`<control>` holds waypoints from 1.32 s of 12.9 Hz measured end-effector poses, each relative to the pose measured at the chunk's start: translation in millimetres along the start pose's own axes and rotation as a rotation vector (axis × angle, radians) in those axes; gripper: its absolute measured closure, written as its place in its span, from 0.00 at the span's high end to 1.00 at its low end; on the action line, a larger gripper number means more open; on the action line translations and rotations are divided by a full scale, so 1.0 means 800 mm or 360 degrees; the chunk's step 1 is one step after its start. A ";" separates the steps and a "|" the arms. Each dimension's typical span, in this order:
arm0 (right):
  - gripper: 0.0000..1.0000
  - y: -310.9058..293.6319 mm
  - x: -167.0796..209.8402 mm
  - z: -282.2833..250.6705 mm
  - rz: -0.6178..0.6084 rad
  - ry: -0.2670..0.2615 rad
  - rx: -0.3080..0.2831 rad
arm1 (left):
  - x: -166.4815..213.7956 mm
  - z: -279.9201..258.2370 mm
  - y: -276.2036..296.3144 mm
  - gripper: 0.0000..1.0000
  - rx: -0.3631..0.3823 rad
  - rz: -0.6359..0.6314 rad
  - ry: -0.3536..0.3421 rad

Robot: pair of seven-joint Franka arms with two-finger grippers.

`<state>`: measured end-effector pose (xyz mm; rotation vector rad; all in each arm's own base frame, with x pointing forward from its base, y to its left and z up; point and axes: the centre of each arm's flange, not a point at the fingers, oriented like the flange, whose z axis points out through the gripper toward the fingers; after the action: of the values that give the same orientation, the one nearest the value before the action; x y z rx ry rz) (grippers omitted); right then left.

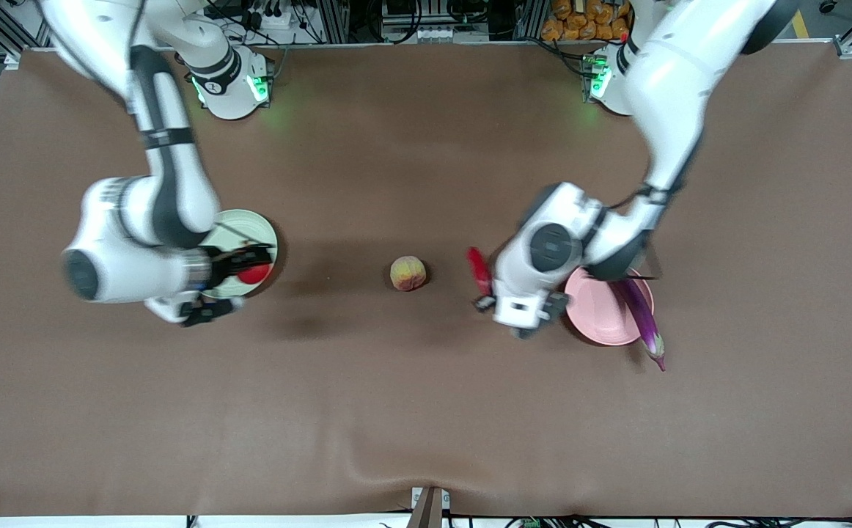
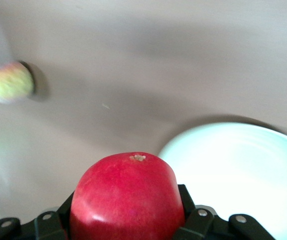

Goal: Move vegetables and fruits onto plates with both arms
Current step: 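Carry the apple to the green plate while the left gripper carries the chili, then release the chili on the pink plate while the right gripper reaches the peach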

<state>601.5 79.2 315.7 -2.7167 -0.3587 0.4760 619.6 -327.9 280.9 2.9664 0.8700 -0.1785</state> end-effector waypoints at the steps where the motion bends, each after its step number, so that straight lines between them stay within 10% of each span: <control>1: 0.76 0.042 -0.014 -0.009 -0.0014 -0.0016 0.0003 | 0.035 -0.013 -0.028 0.41 0.0039 0.0039 -0.0003; 6: 0.76 0.237 -0.066 0.042 -0.0034 -0.0134 0.0089 | 0.136 0.016 -0.128 0.41 0.0258 0.0082 0.0077; 12: 0.76 0.193 -0.031 0.101 -0.0150 -0.0265 0.0116 | 0.133 0.016 -0.129 1.00 0.0313 0.0106 0.0067; 17: 1.00 0.168 -0.027 0.102 -0.0188 -0.0349 0.0186 | 0.141 -0.120 -0.149 1.00 0.0291 0.0278 0.0203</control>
<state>576.4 -23.9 197.6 -2.5194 -0.5279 0.7393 659.2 -159.9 361.3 3.2357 0.6316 -0.0655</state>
